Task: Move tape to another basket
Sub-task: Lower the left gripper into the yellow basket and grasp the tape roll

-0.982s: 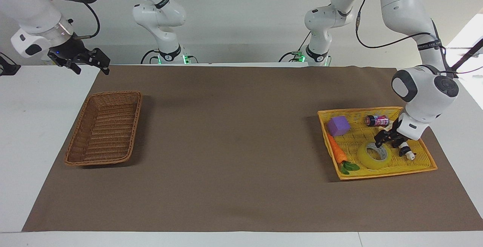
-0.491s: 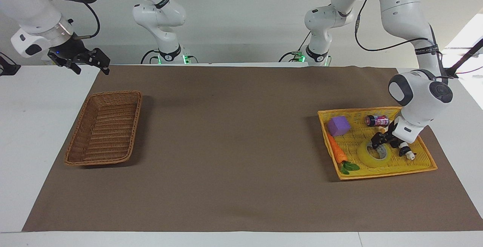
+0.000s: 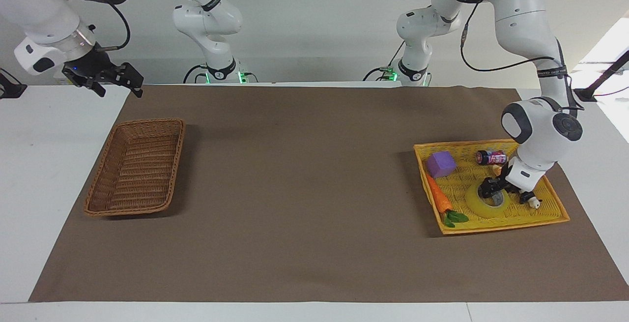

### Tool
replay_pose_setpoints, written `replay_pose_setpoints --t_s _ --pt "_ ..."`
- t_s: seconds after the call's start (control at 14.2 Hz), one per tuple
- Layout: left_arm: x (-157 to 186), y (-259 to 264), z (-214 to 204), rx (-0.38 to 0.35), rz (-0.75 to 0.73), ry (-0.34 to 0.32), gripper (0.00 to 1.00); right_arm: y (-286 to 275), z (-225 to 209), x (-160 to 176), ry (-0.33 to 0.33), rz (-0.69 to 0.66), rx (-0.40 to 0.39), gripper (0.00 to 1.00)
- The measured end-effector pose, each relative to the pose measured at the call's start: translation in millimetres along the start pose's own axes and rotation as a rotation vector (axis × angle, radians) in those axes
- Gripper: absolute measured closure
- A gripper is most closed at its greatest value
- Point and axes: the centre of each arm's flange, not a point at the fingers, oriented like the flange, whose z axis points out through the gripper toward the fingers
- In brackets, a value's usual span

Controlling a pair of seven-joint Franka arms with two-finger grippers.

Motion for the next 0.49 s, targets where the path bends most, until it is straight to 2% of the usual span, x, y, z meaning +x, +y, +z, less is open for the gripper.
replay_pose_setpoints --t_s 0.14,0.35,0.49 --pt "0.4 -0.4 -2.2 -0.001 -0.004 -0.011 0.78 0.0 0.0 0.0 0.0 0.0 0.0 0.0" --pt "4.8 -3.4 -17.2 -0.008 -0.012 -0.076 0.78 0.0 0.0 0.0 0.0 0.0 0.0 0.0" --pt "16.6 2.7 -50.1 -0.026 -0.05 -0.107 0.78 0.0 0.0 0.0 0.0 0.0 0.0 0.0"
